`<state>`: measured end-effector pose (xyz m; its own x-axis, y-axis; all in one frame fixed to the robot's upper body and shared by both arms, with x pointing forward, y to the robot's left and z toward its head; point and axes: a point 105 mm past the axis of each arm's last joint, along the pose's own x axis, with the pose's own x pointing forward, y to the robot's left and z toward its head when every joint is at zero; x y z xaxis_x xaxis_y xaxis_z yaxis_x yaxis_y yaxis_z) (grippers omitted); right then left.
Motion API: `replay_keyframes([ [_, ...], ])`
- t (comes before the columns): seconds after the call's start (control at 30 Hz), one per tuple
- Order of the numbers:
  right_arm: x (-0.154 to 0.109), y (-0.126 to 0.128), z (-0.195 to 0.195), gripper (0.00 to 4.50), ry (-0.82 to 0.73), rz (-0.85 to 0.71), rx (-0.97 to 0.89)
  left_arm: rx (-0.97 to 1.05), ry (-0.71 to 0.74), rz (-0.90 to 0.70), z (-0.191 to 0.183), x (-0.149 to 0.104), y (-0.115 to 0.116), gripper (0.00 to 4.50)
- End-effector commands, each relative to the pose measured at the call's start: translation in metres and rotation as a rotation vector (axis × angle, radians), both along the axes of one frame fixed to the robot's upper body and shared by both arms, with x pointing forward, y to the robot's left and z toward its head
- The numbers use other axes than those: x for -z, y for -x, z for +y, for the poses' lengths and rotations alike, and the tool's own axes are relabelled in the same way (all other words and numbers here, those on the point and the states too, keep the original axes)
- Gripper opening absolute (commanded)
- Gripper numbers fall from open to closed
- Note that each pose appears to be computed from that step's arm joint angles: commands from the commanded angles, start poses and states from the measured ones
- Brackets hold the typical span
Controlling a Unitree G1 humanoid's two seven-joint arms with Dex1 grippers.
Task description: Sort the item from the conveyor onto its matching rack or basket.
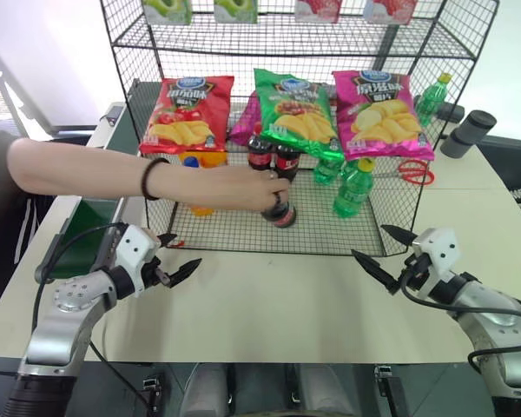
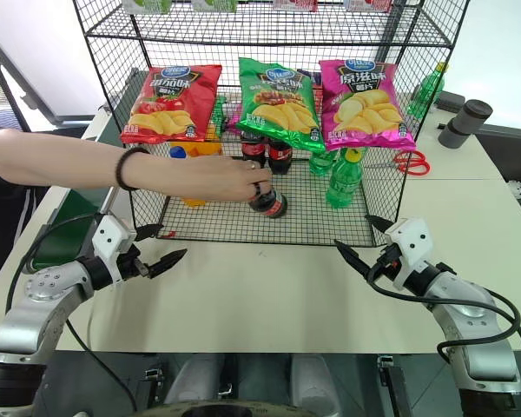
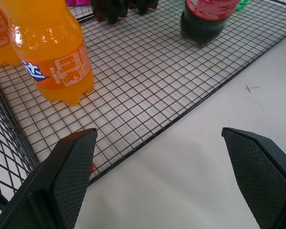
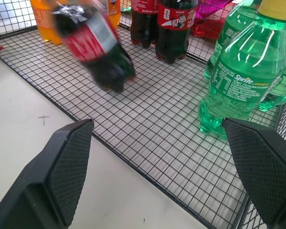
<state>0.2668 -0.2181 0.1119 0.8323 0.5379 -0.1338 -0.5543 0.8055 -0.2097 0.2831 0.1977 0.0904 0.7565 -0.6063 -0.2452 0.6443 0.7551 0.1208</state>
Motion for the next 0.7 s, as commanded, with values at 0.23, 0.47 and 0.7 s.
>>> replay_keyframes([
  [0.23,-0.013,-0.001,0.005,4.47,-0.003,-0.051,-0.022,-0.031,0.006,-0.061,0.009,-0.019,-0.006,4.50],
  [0.47,-0.012,-0.003,0.006,4.47,0.001,-0.049,-0.028,-0.027,0.018,-0.078,0.008,-0.023,-0.004,4.50],
  [0.7,-0.012,-0.007,0.009,4.47,0.000,-0.052,-0.039,0.009,0.085,-0.106,0.001,-0.042,0.001,4.50],
])
